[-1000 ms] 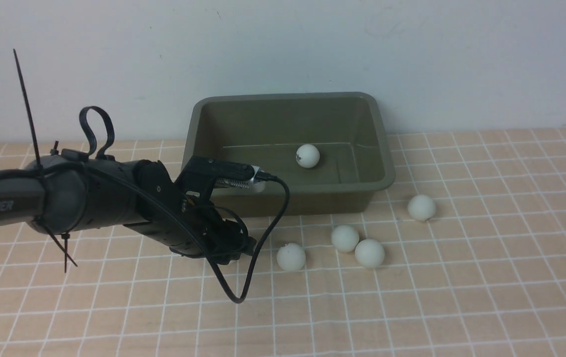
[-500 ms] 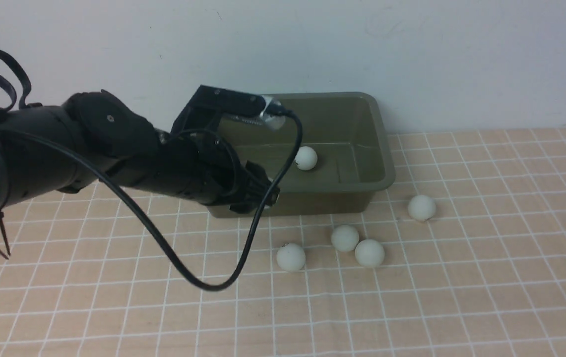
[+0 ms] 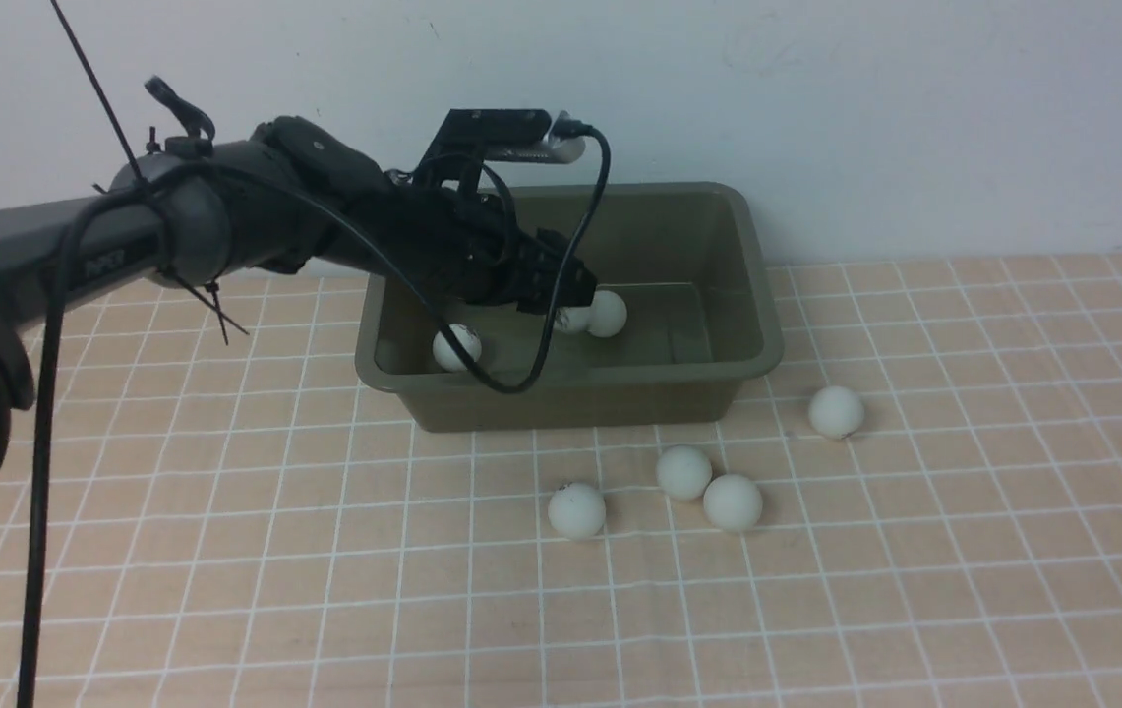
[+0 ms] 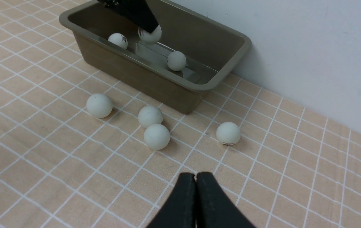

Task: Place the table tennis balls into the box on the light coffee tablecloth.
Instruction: 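Drop the ball into the bin, then reach for and grasp a ping pong ball on the table beside the basket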

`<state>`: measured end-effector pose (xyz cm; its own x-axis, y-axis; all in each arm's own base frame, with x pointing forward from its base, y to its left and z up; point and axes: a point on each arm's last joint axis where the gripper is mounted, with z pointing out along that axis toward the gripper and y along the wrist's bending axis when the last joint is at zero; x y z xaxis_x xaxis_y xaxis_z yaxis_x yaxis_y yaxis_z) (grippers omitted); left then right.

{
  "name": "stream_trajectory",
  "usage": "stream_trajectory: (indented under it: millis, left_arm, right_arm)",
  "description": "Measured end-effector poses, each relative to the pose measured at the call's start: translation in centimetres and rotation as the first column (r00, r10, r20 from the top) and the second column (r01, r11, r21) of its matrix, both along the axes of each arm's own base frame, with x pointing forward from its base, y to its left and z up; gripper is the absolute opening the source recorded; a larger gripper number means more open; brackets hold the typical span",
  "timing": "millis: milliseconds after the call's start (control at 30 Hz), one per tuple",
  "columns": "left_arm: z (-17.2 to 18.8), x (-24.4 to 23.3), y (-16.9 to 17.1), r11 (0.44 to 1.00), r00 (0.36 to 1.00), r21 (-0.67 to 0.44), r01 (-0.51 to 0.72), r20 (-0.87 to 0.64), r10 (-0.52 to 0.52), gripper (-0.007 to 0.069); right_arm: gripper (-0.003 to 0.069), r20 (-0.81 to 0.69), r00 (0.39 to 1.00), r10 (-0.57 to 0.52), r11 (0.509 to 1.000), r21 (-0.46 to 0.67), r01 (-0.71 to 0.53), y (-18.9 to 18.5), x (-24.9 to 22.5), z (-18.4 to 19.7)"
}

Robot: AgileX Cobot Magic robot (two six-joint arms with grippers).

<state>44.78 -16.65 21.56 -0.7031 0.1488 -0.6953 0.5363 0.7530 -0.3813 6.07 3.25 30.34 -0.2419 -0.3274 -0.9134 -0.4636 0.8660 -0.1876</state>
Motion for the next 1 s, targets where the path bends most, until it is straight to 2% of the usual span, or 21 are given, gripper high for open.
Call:
stream_trajectory:
  millis: [100,233,267,300,333,467,567,733,900,1000]
  left_arm:
    - [1.8,0.1,0.8,1.000,0.995,-0.019,0.011,-0.096,-0.013,0.0348]
    - [4.5,-1.3,2.3,0.994,0.955,0.046,0.095,-0.285,-0.078,0.0222]
    - [5.3,-1.8,2.7,0.989,0.946,0.091,0.119,-0.312,-0.085,0.0159]
    - [5.4,-1.8,2.8,0.987,0.946,0.099,0.124,-0.313,-0.088,0.0141]
    - [6.2,-2.3,2.9,0.979,0.946,0.151,0.139,-0.312,-0.086,0.0067]
    - [7.9,-4.0,2.1,0.959,0.953,0.228,0.171,-0.287,-0.102,-0.0051]
    - [9.0,-5.5,1.3,0.949,0.953,0.246,0.195,-0.275,-0.124,-0.0066]
    - [10.6,-10.7,-0.5,0.933,0.937,0.246,0.264,-0.294,-0.187,-0.0069]
    - [9.8,-14.5,-0.9,0.902,0.915,0.290,0.318,-0.344,-0.212,-0.0069]
    - [8.1,-17.1,-0.8,0.869,0.888,0.337,0.361,-0.410,-0.210,-0.0069]
  right_arm:
    - [-0.0013,-0.009,1.000,0.005,1.000,-0.001,-0.005,0.0,0.0,-0.1]
    - [-0.0013,-0.033,0.999,0.016,1.000,-0.008,-0.016,0.1,-0.2,-0.3]
    - [-0.0013,-0.037,0.999,0.018,1.000,-0.008,-0.018,0.1,-0.2,-0.3]
    - [-0.0013,-0.037,0.999,0.018,1.000,-0.008,-0.018,0.1,-0.2,-0.3]
    - [-0.0013,-0.037,0.999,0.018,1.000,-0.008,-0.018,0.1,-0.2,-0.3]
    - [-0.0013,-0.036,0.999,0.016,1.000,-0.013,-0.017,0.1,-0.2,-0.3]
    - [-0.0013,-0.036,0.999,0.015,1.000,-0.016,-0.016,0.1,-0.2,-0.3]
    - [-0.0013,-0.036,0.999,0.014,1.000,-0.019,-0.015,0.0,-0.2,-0.3]
    - [-0.0013,-0.036,0.999,0.014,1.000,-0.020,-0.015,0.0,-0.2,-0.3]
    - [-0.0013,-0.035,0.999,0.012,1.000,-0.026,-0.013,0.0,-0.2,-0.4]
